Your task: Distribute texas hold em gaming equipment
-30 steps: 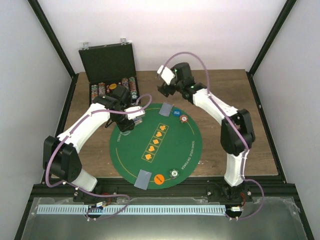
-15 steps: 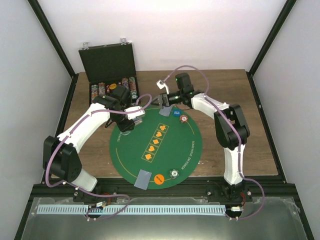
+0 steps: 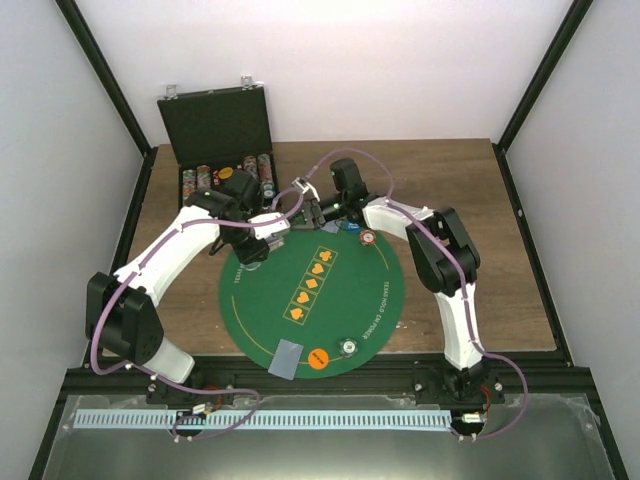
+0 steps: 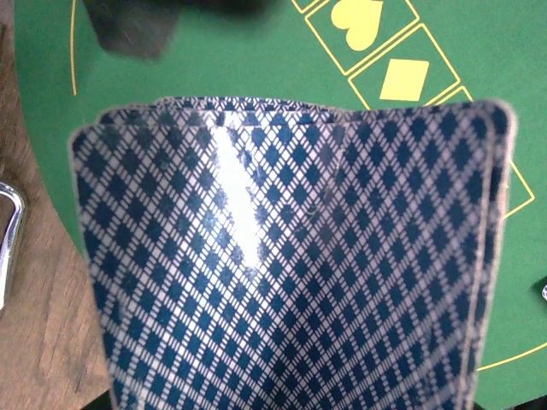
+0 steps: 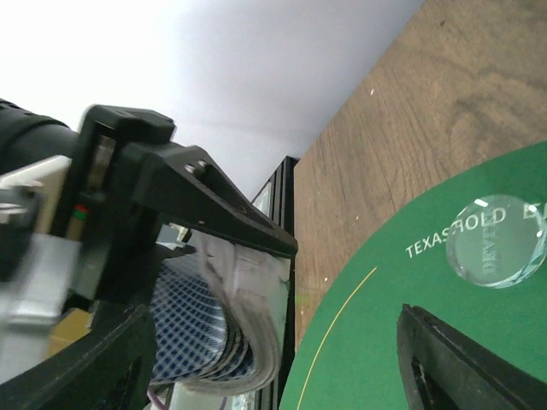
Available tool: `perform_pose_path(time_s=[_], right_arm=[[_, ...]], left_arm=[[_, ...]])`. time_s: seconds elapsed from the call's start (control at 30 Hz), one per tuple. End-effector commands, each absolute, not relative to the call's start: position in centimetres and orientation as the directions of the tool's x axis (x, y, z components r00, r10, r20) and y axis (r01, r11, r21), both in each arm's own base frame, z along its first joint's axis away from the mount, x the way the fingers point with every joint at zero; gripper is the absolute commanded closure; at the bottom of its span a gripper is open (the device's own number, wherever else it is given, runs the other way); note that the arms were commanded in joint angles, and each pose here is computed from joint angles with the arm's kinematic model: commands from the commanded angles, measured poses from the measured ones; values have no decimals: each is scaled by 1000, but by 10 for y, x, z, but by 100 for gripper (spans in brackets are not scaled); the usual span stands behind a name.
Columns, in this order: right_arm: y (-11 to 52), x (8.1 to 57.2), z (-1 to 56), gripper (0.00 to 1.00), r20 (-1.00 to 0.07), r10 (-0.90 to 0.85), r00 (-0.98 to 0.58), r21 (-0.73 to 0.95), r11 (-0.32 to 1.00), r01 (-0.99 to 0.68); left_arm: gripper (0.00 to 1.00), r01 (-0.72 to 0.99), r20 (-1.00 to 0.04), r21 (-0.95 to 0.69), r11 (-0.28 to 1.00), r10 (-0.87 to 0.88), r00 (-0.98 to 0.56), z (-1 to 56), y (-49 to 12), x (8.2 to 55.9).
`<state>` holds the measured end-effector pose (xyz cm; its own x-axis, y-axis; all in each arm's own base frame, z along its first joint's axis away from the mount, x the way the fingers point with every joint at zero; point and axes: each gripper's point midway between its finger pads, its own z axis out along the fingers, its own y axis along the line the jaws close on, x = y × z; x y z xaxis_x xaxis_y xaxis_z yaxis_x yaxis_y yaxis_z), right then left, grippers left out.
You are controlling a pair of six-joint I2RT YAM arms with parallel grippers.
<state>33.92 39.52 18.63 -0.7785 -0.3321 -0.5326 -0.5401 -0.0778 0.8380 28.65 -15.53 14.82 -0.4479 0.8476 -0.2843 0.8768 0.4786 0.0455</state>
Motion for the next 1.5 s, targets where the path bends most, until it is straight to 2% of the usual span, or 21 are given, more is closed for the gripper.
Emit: perform_pose_path(time_s=[0.0,0.33,0.47,0.6,0.67,0.8,0.9,0.93,1.03,1.13,1.27,1.4,1.47], right_arm=[[413,328,188,23,-521,-372,-768,848,-122,-516],[422,314,189,27,-505,-391,-770,862,-176,-476],[427,314,183,35,-482,-402,-778,875,-167,-455],[430,309,183,36,-475,-420,-773,879,-177,-444],[431,306,183,40,-471,-431,-770,881,-182,-437],[433,301,185,64,-468,-447,-762,883,-196,-427],[431,298,189,95,-469,-455,-757,882,-207,-422],[431,297,191,99,-470,-457,-755,882,-210,-422],[429,295,198,99,-488,-454,-746,872,-222,-436],[429,295,206,99,-513,-443,-735,858,-233,-459],[429,296,210,99,-528,-429,-733,849,-227,-477],[430,298,212,99,-537,-414,-735,842,-217,-493],[430,299,215,99,-547,-405,-733,836,-218,-504]], left_arm=[[60,879,-330,65,472,842,-427,161,-162,294],[60,878,-330,60,475,839,-432,159,-164,296],[60,878,-328,66,474,841,-430,160,-163,297],[60,876,-328,72,476,841,-430,159,-163,299],[60,877,-327,74,475,842,-429,158,-163,300],[60,877,-328,75,475,842,-428,158,-163,301],[58,879,-326,76,470,845,-424,155,-163,301],[53,881,-326,77,468,847,-421,154,-163,300],[27,884,-340,64,463,843,-417,151,-164,300],[14,884,-381,25,468,822,-424,150,-165,300],[14,881,-372,48,470,827,-421,145,-158,305],[27,888,-376,68,455,836,-400,141,-157,305],[28,898,-385,55,436,839,-384,140,-160,301]])
